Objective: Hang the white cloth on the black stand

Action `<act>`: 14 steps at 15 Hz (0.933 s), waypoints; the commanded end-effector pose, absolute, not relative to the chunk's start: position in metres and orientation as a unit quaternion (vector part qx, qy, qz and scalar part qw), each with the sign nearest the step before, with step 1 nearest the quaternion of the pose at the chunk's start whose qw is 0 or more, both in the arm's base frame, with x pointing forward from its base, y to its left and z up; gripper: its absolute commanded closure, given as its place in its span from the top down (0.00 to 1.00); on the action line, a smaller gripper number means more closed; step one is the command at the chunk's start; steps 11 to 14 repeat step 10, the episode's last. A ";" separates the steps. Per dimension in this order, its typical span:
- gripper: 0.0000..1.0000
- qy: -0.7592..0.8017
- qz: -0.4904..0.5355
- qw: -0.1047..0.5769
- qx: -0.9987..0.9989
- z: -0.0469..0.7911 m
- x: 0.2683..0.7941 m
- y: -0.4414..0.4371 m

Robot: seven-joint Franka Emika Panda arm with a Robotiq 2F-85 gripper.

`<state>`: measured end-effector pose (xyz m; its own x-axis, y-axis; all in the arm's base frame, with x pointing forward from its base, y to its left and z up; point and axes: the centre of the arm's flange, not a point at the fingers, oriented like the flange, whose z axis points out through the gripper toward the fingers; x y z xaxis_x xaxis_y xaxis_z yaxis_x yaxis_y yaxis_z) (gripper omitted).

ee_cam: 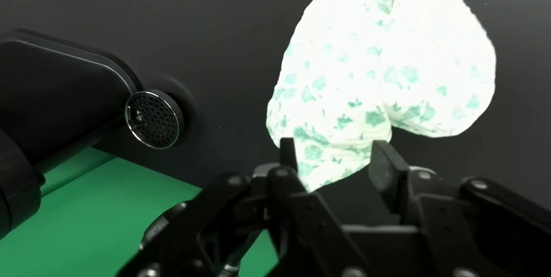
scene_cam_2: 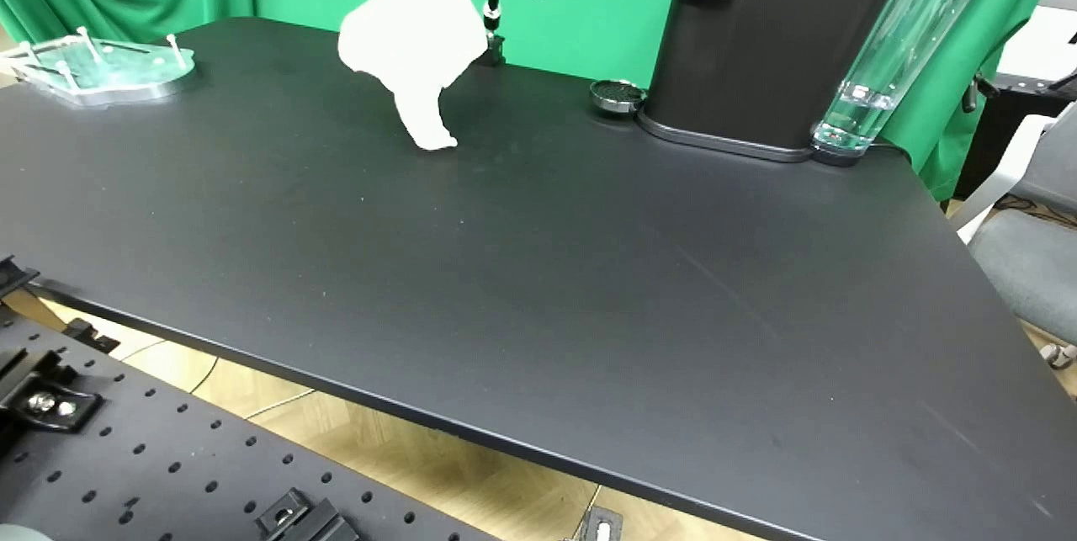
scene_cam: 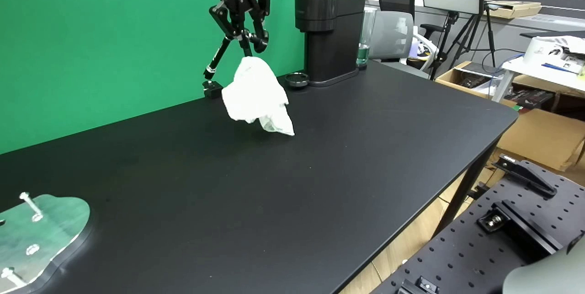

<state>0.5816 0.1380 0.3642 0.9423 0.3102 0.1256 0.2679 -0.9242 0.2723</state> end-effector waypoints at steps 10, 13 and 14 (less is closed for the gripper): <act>1.00 0.140 -0.005 0.147 0.979 0.364 0.542 0.126; 1.00 0.140 -0.005 0.147 0.979 0.364 0.542 0.126; 1.00 0.140 -0.005 0.147 0.979 0.364 0.542 0.126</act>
